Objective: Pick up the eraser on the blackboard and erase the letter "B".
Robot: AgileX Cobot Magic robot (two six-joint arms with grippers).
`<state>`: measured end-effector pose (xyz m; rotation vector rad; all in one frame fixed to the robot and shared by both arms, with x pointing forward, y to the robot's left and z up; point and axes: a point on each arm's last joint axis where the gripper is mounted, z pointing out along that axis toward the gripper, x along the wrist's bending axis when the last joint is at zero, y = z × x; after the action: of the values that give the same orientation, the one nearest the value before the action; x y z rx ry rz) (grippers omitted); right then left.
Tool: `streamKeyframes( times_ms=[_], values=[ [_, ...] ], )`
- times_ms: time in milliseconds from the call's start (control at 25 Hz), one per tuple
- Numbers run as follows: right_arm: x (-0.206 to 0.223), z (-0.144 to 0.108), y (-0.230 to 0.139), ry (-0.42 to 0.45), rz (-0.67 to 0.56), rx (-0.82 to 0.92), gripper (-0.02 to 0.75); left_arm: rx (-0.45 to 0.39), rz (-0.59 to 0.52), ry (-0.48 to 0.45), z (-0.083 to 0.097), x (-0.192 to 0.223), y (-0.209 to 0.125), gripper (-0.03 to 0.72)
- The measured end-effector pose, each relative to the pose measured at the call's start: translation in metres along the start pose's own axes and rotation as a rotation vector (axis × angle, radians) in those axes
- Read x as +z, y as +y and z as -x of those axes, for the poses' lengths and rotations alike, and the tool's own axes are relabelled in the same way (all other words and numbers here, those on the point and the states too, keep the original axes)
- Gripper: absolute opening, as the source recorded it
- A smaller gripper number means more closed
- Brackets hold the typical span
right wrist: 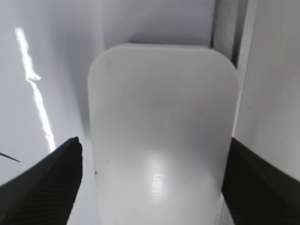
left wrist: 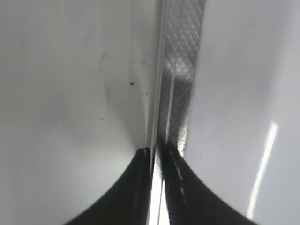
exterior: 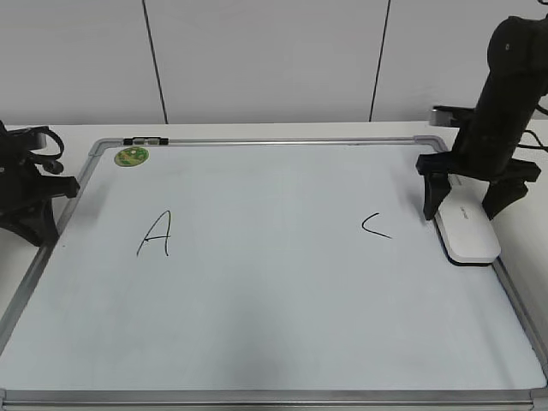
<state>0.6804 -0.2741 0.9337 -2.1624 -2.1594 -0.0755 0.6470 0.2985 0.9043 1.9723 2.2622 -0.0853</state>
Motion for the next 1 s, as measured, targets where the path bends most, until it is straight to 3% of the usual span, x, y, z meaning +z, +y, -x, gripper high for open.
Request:
streamKeyframes(
  times_ms=[200, 400, 720, 1000],
  values=[
    [-0.016, -0.002, 0.009, -0.001, 0.062, -0.007, 0.671, 0.01, 0.009, 0.003, 0.002, -0.01, 0.004, 0.26],
    [-0.041, -0.004, 0.007, -0.002, 0.123, -0.014, 0.669, 0.038, 0.092, 0.01, 0.006, -0.049, 0.005, 0.422],
    [-0.066, -0.005, 0.0, -0.007, 0.173, 0.013, 0.585, 0.066, 0.127, 0.025, 0.01, -0.088, -0.006, 0.449],
    [-0.081, -0.023, -0.044, -0.021, 0.135, -0.033, 0.543, 0.196, 0.309, 0.081, 0.032, -0.141, -0.047, 0.451]
  ],
)
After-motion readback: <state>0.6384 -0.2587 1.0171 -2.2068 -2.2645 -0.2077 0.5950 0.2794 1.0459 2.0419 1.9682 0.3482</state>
